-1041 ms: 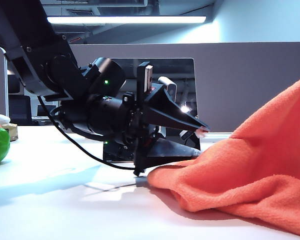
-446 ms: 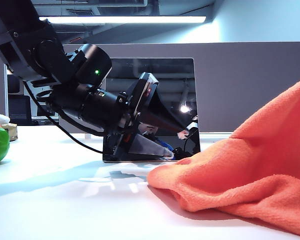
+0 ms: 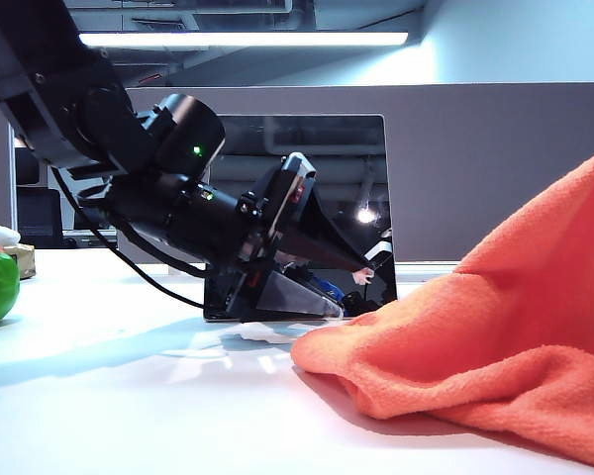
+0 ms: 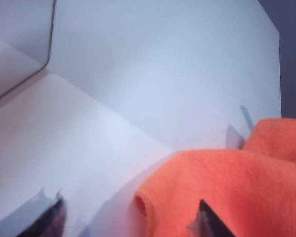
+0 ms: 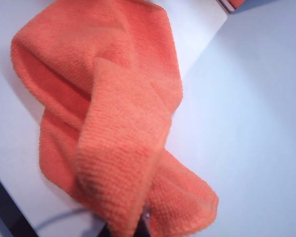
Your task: Pick up the cloth from the table and use it to cover the mirror.
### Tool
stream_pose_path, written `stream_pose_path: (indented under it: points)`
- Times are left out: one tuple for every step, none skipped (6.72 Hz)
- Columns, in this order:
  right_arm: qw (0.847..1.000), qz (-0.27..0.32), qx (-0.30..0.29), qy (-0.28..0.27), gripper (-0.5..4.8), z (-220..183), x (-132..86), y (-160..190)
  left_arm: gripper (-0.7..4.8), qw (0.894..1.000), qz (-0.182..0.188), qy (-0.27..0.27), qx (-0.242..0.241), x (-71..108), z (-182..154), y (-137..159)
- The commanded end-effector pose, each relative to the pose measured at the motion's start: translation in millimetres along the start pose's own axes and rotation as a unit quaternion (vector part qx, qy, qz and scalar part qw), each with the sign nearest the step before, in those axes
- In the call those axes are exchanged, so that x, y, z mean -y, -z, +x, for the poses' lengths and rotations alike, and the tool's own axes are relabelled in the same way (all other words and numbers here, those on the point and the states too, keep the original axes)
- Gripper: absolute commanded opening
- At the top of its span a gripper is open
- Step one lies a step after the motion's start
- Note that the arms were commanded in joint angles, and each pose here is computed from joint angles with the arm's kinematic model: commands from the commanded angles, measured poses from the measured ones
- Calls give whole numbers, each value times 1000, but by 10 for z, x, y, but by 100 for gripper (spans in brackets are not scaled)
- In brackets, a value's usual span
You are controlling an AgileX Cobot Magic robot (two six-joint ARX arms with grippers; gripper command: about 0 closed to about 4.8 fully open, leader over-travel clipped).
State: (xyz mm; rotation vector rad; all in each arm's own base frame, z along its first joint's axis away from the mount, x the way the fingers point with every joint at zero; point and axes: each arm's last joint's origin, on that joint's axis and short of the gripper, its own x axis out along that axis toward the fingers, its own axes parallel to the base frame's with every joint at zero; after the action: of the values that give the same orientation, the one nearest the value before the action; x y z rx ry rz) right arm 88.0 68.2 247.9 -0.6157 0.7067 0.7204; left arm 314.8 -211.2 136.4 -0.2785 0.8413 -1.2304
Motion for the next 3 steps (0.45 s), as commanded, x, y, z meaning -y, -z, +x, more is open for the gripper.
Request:
stream_pose_path:
  points:
    - [1000,-1,10,0,-7,-5,5,-20,342,1000,16,14,2,45,117,-135]
    - [1000,-1,10,0,-7,-5,5,-20,342,1000,21,17,0,81,155,-146]
    - [1000,-1,10,0,-7,-5,5,-20,342,1000,17,9,-18,59,165,-93]
